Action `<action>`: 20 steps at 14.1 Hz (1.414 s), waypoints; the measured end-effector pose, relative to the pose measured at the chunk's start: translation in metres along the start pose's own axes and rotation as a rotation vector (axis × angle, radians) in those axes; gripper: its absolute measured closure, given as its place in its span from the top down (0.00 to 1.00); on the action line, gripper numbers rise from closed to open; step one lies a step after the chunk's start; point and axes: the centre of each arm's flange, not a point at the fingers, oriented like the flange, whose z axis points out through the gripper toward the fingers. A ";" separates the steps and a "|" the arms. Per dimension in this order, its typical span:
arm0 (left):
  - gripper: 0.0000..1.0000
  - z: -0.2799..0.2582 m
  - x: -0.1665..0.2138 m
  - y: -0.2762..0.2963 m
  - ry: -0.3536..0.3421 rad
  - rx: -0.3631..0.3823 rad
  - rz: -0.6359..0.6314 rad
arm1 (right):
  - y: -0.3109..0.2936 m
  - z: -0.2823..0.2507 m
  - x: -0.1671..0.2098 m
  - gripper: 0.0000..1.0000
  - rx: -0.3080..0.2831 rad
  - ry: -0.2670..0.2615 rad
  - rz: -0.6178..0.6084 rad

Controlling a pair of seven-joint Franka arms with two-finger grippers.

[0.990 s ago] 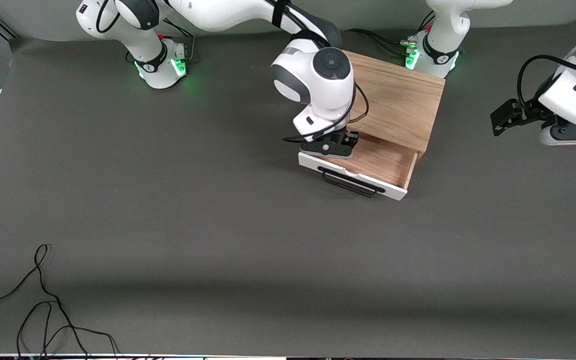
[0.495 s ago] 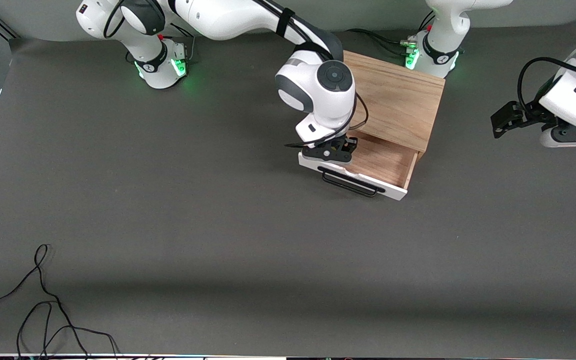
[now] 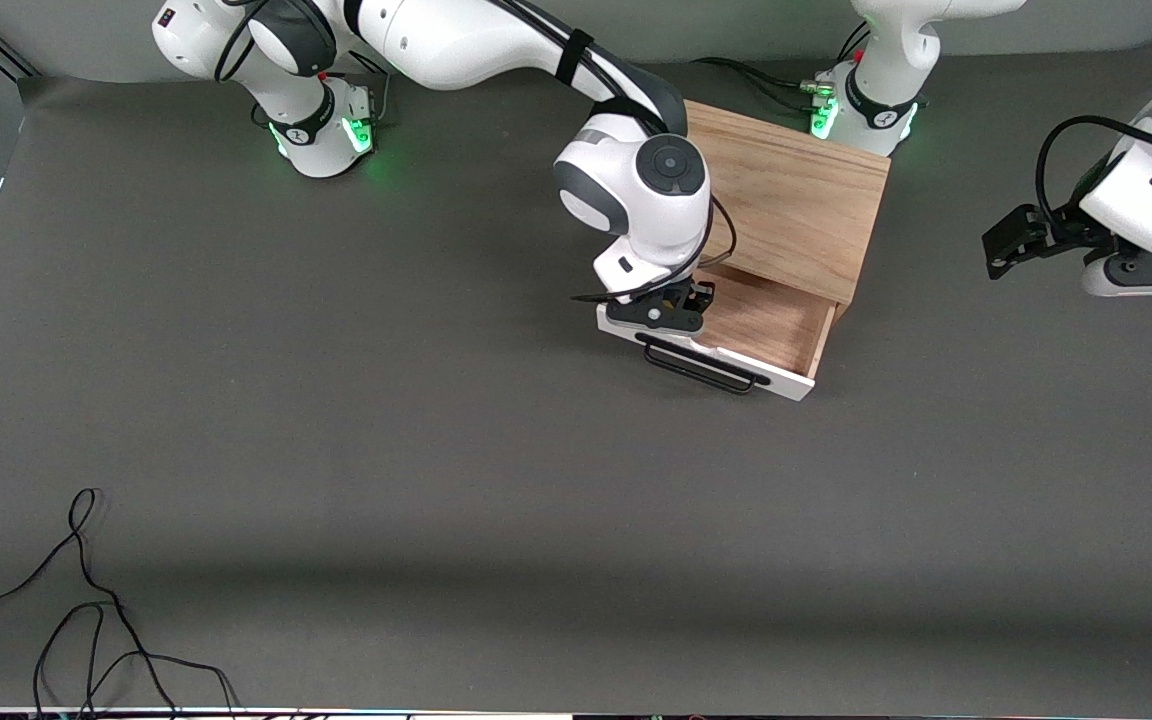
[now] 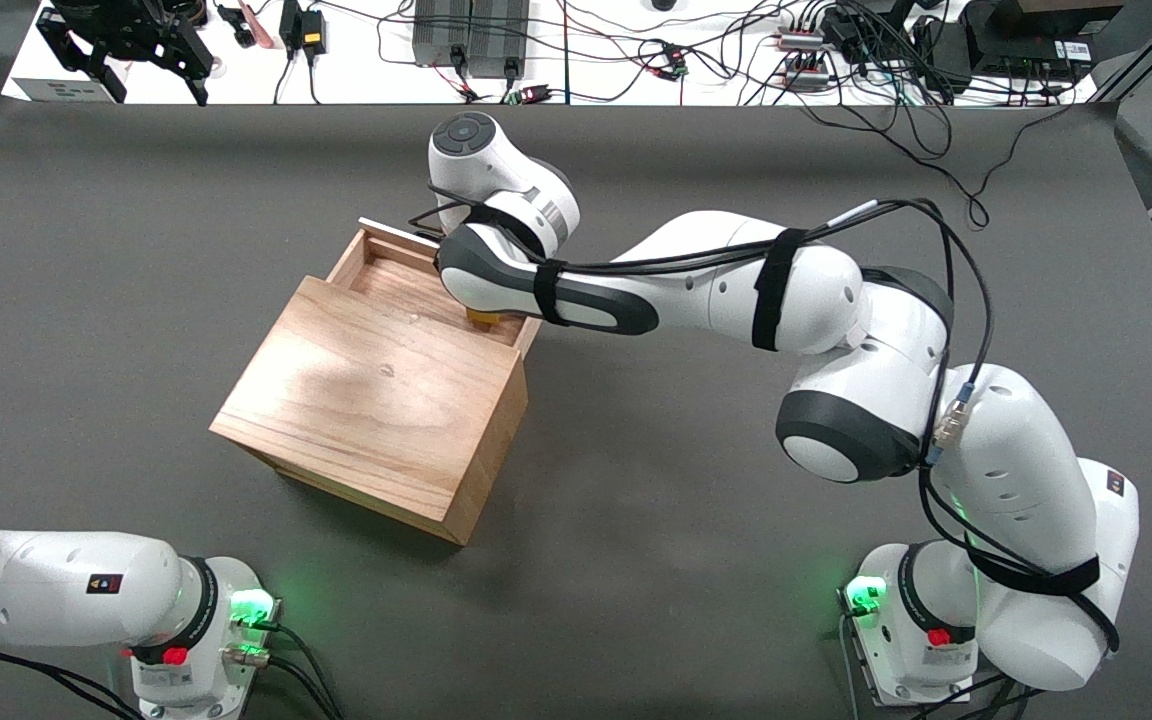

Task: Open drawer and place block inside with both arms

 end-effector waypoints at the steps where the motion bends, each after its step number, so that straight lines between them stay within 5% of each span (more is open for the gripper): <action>1: 1.00 0.001 0.000 -0.001 -0.001 0.000 -0.002 | 0.000 0.003 0.000 0.55 -0.002 -0.001 0.000; 5: 1.00 0.002 0.002 -0.005 -0.002 0.000 -0.009 | 0.000 0.009 0.000 0.57 -0.005 -0.001 0.017; 9: 1.00 0.002 0.001 -0.006 -0.006 0.000 -0.010 | -0.003 0.004 0.001 0.97 0.011 0.005 0.044; 10: 1.00 0.002 0.002 -0.006 -0.007 0.001 -0.010 | -0.004 0.000 0.001 1.00 0.017 0.007 0.045; 14: 1.00 0.003 0.002 -0.007 -0.007 0.001 -0.011 | -0.007 -0.027 0.006 1.00 0.051 0.026 0.049; 20: 1.00 0.002 0.002 -0.007 -0.006 0.003 -0.011 | 0.016 -0.137 0.029 1.00 0.112 0.064 0.089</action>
